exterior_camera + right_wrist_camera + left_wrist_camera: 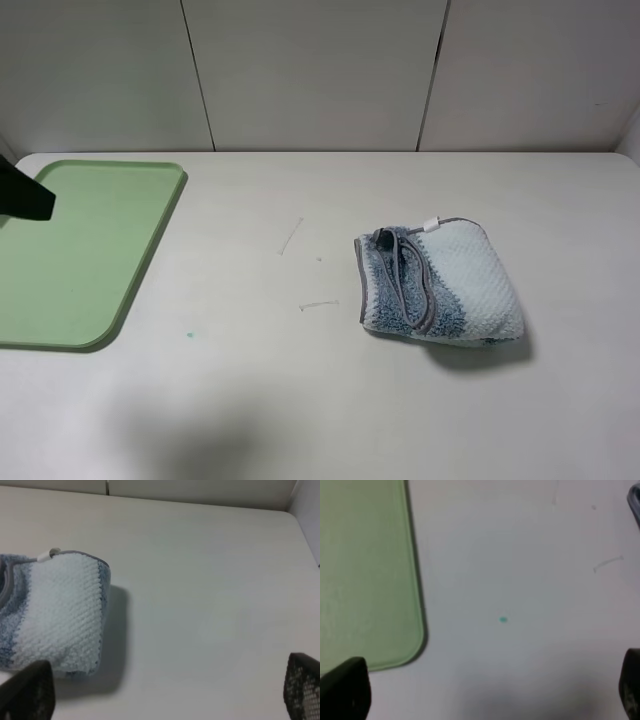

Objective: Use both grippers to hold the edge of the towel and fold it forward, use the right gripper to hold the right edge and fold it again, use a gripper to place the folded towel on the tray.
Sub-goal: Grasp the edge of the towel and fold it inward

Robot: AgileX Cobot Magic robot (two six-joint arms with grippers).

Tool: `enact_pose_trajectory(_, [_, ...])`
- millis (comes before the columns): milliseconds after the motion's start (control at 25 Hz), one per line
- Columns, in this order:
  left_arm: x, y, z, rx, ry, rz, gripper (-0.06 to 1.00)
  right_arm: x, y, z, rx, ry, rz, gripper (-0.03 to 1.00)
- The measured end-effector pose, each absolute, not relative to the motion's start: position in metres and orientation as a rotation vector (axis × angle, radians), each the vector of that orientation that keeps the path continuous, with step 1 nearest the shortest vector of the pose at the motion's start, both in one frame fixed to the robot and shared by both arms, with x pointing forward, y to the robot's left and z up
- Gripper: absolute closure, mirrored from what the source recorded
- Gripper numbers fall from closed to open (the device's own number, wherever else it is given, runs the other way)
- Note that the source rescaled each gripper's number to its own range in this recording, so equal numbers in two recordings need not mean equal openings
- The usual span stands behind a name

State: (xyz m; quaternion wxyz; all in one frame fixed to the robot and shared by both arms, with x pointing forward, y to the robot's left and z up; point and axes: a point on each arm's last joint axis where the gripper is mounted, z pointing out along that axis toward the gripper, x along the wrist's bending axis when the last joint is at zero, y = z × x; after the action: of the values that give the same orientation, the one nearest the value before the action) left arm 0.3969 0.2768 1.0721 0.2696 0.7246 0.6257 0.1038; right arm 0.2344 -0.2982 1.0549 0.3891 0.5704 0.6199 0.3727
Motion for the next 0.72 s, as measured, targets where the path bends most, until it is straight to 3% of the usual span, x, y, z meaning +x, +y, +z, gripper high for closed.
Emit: enact_pose_trajectory(720, [0.463,0.167,1.026,2.107,1.501,0.078,-0.05,0.234,-0.298,1.055,1.450,1.576,0.948,-0.03])
